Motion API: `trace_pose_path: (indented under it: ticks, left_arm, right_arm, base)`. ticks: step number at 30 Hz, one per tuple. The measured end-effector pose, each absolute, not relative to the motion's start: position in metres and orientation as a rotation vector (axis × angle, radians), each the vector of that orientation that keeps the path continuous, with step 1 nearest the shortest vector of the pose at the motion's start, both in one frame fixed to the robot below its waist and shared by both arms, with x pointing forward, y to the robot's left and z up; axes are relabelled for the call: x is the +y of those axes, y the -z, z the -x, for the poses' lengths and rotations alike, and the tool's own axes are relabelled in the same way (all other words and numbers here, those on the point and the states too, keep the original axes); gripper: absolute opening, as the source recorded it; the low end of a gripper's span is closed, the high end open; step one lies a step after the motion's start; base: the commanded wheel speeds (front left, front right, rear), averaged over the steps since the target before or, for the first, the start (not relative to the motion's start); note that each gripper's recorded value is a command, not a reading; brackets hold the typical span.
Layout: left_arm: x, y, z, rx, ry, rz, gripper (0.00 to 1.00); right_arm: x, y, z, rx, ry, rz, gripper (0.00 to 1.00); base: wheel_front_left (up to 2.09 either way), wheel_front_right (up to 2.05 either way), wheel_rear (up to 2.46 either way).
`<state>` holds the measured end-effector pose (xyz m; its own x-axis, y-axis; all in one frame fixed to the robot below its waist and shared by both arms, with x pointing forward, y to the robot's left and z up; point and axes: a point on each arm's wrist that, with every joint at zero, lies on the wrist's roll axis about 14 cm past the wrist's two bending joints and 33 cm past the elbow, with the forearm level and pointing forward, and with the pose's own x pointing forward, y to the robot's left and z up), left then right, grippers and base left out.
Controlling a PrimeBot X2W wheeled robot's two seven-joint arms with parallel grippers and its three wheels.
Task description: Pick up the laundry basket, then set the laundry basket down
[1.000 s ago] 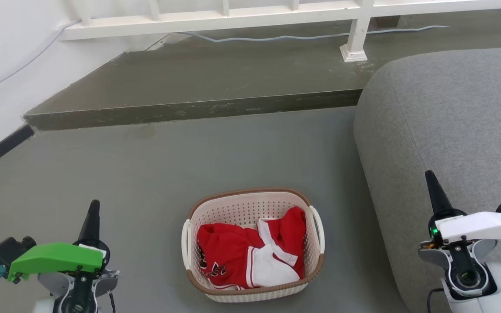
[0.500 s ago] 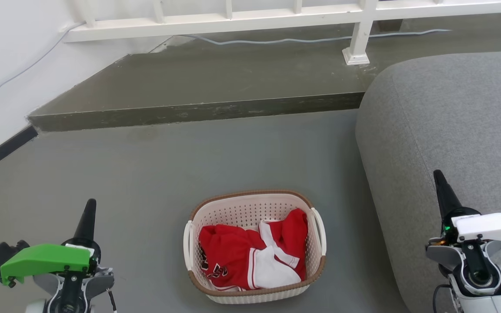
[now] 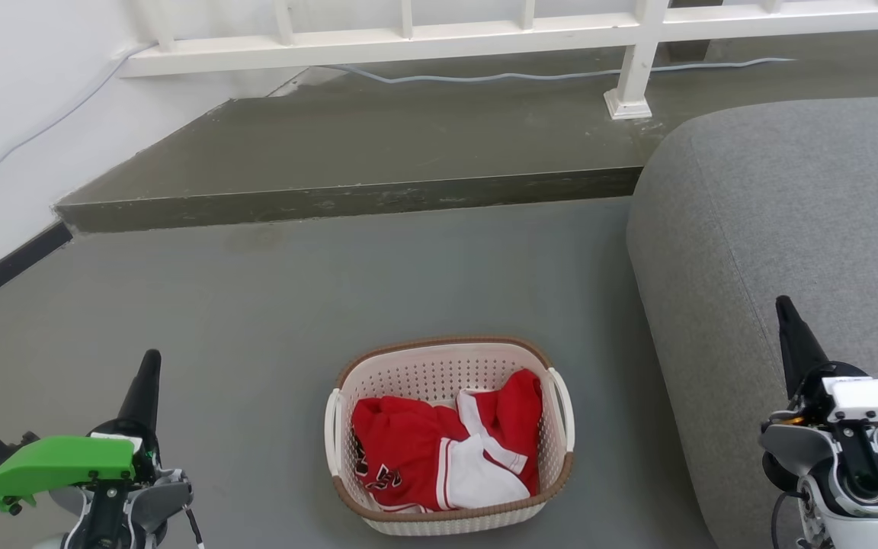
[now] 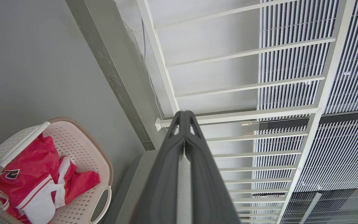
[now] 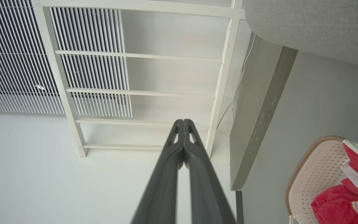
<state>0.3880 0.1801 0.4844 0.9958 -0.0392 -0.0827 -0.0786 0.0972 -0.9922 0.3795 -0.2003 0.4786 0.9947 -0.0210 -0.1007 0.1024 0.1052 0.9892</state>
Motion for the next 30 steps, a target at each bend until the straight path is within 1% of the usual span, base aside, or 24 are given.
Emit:
trace_pose_path:
  ticks: [10,30]
  left_arm:
    - [0.1868,-0.4890,-0.3852,0.072,-0.024,1.574,0.00]
    - [0.1869,-0.4898,-0.3853,0.069,-0.023,1.580,0.00]
  right_arm:
    - [-0.2051,-0.4822,-0.3799,0.046,0.089,-1.573,0.00]
    - [-0.2056,-0.4824,-0.3798,0.045,0.089,-1.575,0.00]
  base:
    - [0.00,0.00,0.00]
    - [0.00,0.00,0.00]
